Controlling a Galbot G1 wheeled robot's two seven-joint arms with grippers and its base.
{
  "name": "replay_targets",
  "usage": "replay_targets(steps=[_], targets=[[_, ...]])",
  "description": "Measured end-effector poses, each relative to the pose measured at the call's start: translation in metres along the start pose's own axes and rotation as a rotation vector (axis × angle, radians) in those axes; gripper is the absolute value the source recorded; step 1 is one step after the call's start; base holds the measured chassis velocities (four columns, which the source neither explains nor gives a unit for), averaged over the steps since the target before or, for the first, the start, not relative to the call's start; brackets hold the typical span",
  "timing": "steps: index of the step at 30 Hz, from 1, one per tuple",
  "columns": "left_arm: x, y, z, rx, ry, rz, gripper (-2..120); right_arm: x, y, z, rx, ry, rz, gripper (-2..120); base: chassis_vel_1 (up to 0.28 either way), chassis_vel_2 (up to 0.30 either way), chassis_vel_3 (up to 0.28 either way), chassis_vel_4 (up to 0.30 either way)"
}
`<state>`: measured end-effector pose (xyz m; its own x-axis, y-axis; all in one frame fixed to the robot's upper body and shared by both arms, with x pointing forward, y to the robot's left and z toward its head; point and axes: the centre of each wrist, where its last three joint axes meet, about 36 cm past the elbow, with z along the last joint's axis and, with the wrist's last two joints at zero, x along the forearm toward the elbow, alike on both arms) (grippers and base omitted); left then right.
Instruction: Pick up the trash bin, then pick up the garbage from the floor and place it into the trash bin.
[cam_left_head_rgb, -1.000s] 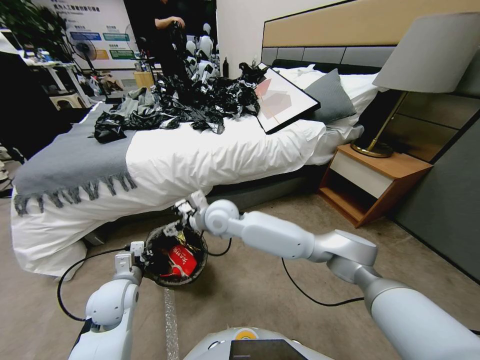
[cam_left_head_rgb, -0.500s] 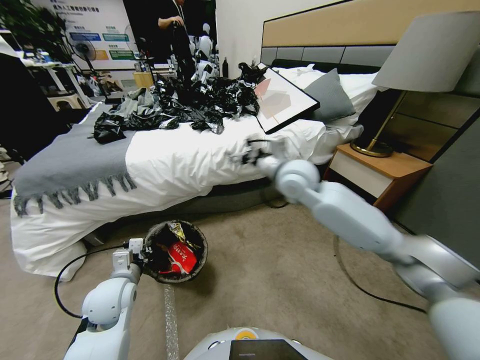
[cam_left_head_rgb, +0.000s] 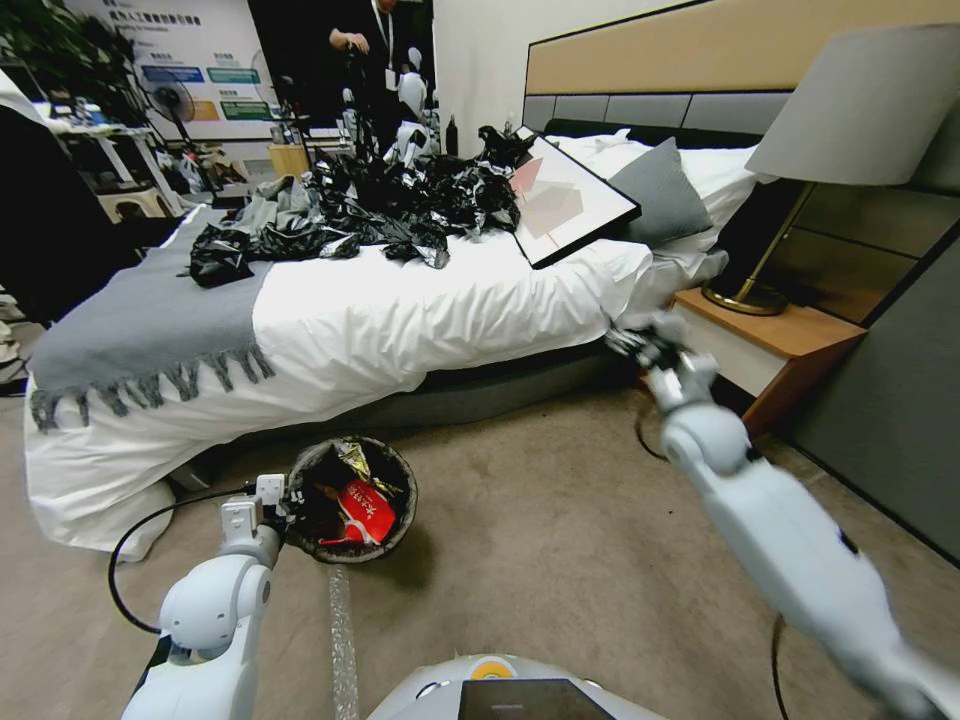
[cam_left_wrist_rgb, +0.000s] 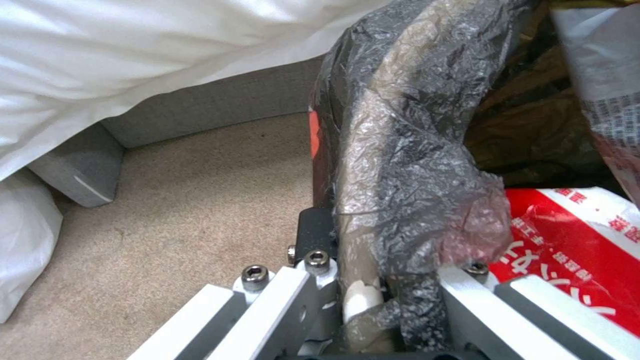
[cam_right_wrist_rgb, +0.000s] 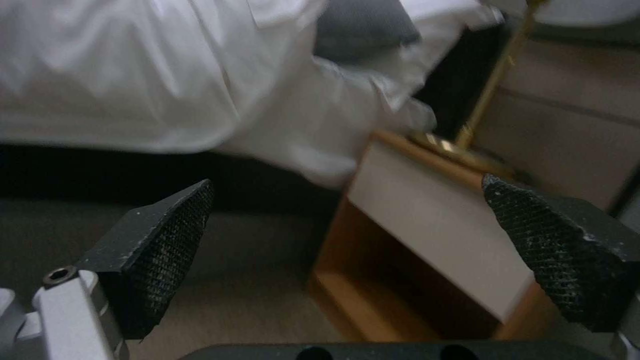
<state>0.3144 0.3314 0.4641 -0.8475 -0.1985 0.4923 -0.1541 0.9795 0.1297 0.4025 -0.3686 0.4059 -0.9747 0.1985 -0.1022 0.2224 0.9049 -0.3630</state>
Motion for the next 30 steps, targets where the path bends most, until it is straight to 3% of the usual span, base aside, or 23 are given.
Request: replay_targets(steps=[2, 8, 16, 30], targets=[[0.001, 0.0, -0.002, 0.008, -0.005, 0.01, 0, 0.031, 0.012, 0.027, -0.029, 0.035, 0.043, 100, 0.0, 0.0, 0.0, 0.0], [0.002, -0.002, 0.0, 0.031, 0.0, 0.019, 0, 0.044, 0.034, 0.025, -0.109, 0.043, 0.081, 100, 0.0, 0.0, 0.0, 0.0], [0.004, -0.002, -0.001, 0.04, -0.005, 0.027, 0, 0.049, 0.053, 0.025, -0.129, 0.044, 0.065, 100, 0.0, 0.0, 0.0, 0.0], [0.011, 0.003, -0.001, 0.04, -0.012, 0.022, 0, 0.054, 0.068, 0.026, -0.145, 0.049, 0.043, 100, 0.037, 0.039, 0.038, 0.043]])
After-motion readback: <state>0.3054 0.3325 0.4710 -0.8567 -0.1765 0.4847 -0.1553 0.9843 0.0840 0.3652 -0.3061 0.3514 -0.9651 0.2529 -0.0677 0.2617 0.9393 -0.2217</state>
